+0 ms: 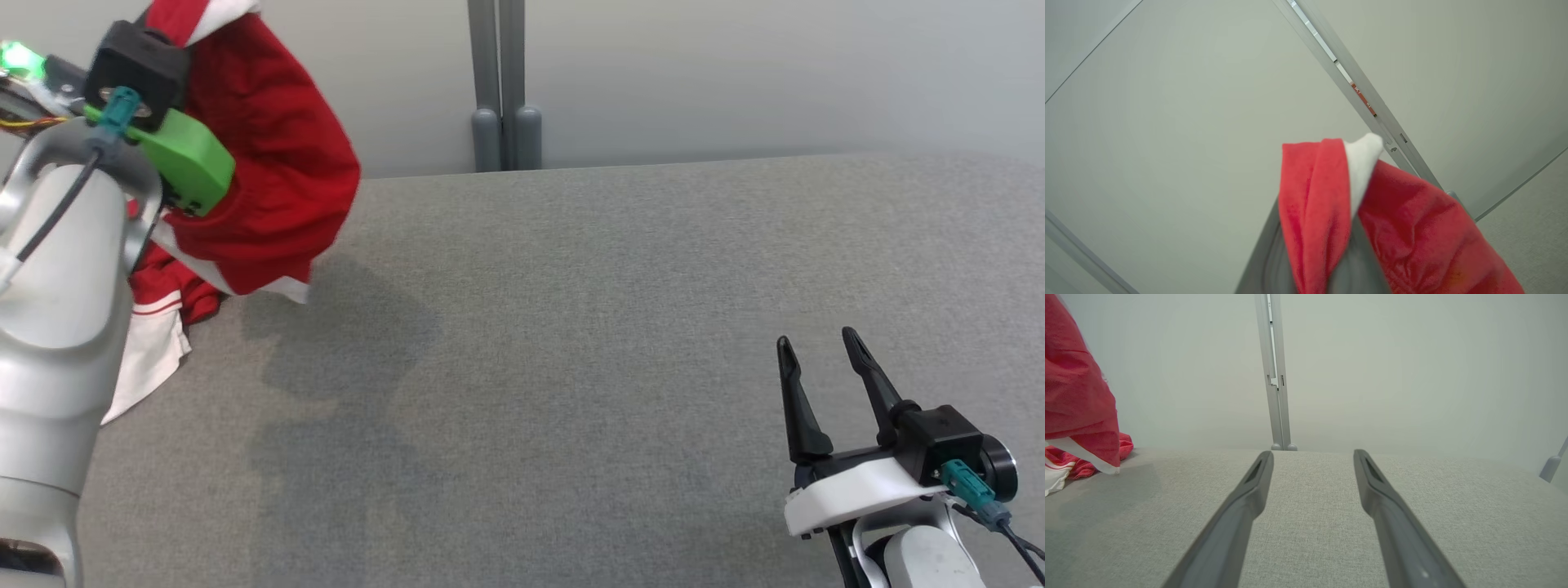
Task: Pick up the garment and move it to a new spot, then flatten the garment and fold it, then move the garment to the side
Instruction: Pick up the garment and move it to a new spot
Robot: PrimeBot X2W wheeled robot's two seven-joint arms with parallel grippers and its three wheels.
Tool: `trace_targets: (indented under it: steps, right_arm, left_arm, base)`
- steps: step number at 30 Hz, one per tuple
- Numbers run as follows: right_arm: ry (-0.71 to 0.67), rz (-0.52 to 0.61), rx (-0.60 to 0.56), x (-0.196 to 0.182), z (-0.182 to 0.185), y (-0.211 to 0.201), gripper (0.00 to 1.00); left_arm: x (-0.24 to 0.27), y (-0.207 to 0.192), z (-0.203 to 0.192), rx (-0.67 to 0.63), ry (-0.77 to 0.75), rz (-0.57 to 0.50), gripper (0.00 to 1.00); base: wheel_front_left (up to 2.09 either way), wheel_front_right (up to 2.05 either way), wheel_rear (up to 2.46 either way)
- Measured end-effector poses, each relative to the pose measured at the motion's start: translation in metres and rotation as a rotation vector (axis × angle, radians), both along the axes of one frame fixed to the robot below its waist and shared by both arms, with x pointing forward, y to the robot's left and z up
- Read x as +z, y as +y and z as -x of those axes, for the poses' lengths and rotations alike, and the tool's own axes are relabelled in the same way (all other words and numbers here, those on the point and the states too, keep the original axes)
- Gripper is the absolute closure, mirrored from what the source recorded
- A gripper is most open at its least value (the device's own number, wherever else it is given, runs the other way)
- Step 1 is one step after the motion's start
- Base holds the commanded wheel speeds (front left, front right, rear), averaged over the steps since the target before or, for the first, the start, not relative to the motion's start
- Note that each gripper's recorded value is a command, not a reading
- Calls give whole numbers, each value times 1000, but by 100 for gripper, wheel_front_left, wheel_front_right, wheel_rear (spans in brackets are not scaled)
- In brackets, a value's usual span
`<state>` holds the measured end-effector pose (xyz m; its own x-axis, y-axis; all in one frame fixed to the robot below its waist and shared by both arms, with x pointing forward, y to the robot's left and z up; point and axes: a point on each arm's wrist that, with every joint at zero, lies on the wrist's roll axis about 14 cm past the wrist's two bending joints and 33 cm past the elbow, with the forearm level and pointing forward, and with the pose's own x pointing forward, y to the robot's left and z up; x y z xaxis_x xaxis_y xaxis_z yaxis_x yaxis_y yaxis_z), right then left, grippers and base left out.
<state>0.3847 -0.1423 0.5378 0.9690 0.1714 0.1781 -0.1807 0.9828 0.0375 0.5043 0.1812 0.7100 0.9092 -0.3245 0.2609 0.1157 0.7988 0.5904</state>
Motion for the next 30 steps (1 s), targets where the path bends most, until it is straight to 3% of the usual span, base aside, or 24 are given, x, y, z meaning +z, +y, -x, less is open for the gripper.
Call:
trace_targets:
  steps: [9, 13, 18, 23, 30]
  right_arm:
    - [-22, -4, -110, 7, 20, -37, 0]
    - [-18, -5, -160, 6, 27, -54, 0]
    - [-2, -11, -201, 1, 32, -67, 0]
    - [13, -14, -224, -4, 29, -74, 0]
    - [40, -11, -239, -12, 24, -80, 0]
  left_arm:
    - [19, -155, 31, -407, -82, 15, 100]
    - [-6, -197, 45, -530, -16, 69, 100]
    - [-97, -215, 53, -554, 232, 135, 100]
    - [-176, -207, 57, -485, 431, 178, 100]
    - [-239, -177, 63, -366, 581, 210, 100]
  base:
    - [0, 0, 0]
    - [0, 0, 0]
    - [0, 0, 0]
    - [0, 0, 0]
    - [0, 0, 0]
